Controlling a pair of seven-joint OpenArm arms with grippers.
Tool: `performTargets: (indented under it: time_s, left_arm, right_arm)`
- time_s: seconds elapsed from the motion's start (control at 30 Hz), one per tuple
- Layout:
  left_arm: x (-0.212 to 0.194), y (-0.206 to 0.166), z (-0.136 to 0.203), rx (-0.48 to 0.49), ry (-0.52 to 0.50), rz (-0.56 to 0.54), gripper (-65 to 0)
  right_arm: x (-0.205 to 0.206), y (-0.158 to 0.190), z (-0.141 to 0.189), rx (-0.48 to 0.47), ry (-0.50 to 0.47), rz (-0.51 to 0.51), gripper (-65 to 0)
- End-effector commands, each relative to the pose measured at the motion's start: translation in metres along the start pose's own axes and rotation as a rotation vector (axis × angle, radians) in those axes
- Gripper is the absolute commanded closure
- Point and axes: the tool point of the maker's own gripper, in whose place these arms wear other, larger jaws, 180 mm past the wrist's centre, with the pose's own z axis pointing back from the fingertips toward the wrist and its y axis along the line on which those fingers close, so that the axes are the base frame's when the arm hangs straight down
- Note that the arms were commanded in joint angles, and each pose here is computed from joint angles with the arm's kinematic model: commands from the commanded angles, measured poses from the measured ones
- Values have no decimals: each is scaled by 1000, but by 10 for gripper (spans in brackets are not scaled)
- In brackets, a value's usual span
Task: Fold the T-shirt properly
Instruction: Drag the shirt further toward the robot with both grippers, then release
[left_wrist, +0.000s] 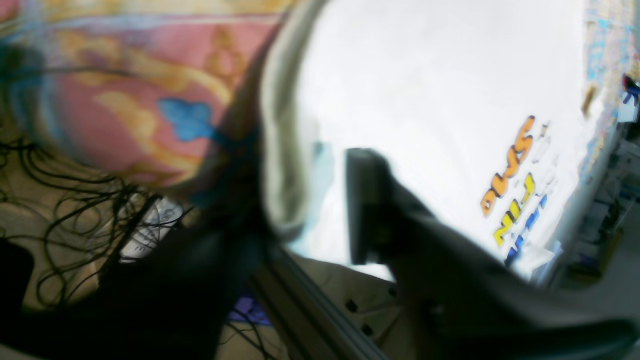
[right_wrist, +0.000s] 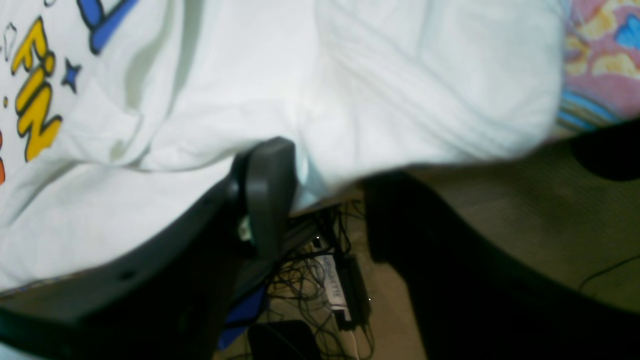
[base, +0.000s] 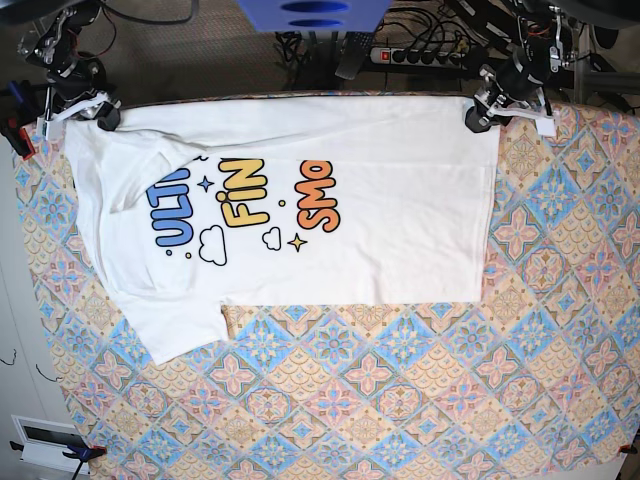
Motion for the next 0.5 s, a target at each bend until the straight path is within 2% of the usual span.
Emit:
performTargets:
  time_s: [0.0,0.07,0.23,0.37,0.47]
  left_arm:
    - [0,12,4,53,13,-13,-307]
    - [-1,11,4,50,22,-13,-342]
    - [-1,12,5,50,21,-10,-340]
    - [12,24,15,77,-19,13,-340]
    - [16,25,15,77,-29,14,-340]
  right_arm:
    - [19,-3,7,-5,-49,27,-249]
    - [22,-2,7,-4,-56,35,-251]
    - [24,-5,10,-13,-64,29,-252]
    - [29,-19,19,-52,-93,7,-252]
    - [25,-22,21,-60,-73,1,-252]
